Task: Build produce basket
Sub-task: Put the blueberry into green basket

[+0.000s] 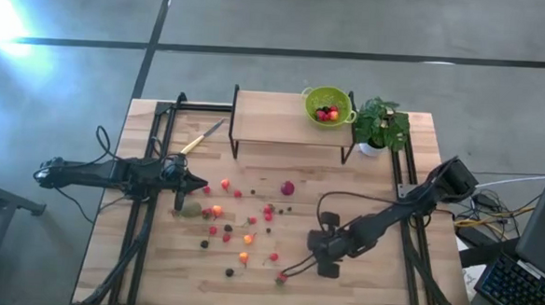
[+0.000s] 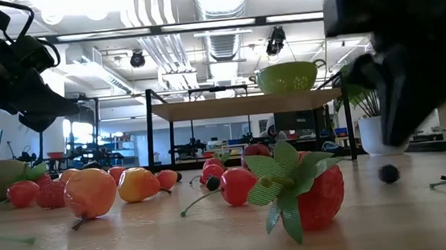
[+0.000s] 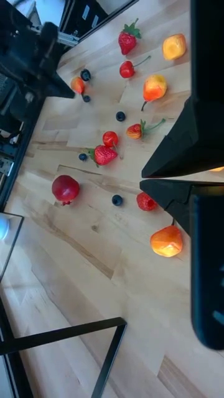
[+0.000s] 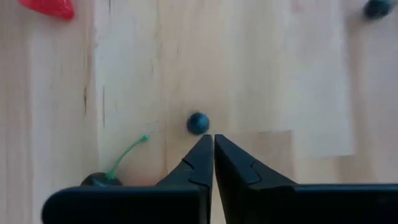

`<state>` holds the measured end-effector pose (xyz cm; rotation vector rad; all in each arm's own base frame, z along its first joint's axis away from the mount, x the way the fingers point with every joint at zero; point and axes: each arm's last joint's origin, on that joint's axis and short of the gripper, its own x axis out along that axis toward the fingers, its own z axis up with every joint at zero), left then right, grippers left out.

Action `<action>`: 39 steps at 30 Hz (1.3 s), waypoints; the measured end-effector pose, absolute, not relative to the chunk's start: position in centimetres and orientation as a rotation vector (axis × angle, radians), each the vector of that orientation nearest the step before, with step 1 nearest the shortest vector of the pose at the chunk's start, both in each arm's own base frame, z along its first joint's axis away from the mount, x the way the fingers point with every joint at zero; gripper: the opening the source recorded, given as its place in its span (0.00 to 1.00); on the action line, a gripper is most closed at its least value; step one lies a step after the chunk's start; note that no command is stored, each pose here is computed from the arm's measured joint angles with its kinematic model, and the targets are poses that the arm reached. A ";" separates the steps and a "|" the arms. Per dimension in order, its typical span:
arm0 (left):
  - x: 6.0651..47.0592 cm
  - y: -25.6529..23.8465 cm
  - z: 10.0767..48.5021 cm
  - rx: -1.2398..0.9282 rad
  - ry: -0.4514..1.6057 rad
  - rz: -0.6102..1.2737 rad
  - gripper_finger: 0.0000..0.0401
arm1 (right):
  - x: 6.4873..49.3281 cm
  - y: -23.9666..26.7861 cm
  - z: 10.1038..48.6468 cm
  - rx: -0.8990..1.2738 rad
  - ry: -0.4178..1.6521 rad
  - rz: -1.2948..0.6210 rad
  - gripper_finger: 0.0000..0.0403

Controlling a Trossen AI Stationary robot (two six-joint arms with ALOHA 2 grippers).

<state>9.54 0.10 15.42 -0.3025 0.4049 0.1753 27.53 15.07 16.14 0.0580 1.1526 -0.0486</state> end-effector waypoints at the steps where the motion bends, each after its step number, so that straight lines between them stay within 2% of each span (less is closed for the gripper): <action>1: 9.5 0.1 15.4 -0.302 0.405 0.175 0.05 | 27.7 14.8 16.8 0.035 1.151 -0.050 0.02; 11: 9.5 0.1 15.4 -0.303 0.405 0.175 0.05 | 28.8 11.2 25.7 -0.120 1.103 -0.118 0.02; 19: 9.5 0.1 15.4 -0.303 0.405 0.175 0.05 | 28.3 5.7 33.6 -0.101 0.989 -0.183 0.02; 24: 9.5 0.1 15.4 -0.303 0.404 0.175 0.05 | 26.9 1.7 36.9 0.030 0.907 -0.269 0.02; 27: 9.5 0.1 15.4 -0.303 0.404 0.175 0.05 | 26.3 1.6 36.6 0.124 0.925 -0.191 0.02; 33: 9.5 0.1 15.4 -0.303 0.404 0.175 0.05 | 25.7 7.0 33.0 -0.081 0.974 0.117 0.02; 36: 9.5 0.1 15.4 -0.303 0.404 0.175 0.05 | 25.5 9.2 31.6 -0.107 0.967 0.168 0.02; 39: 9.5 0.1 15.4 -0.303 0.404 0.175 0.05 | 25.8 11.0 30.2 -0.044 0.978 0.175 0.02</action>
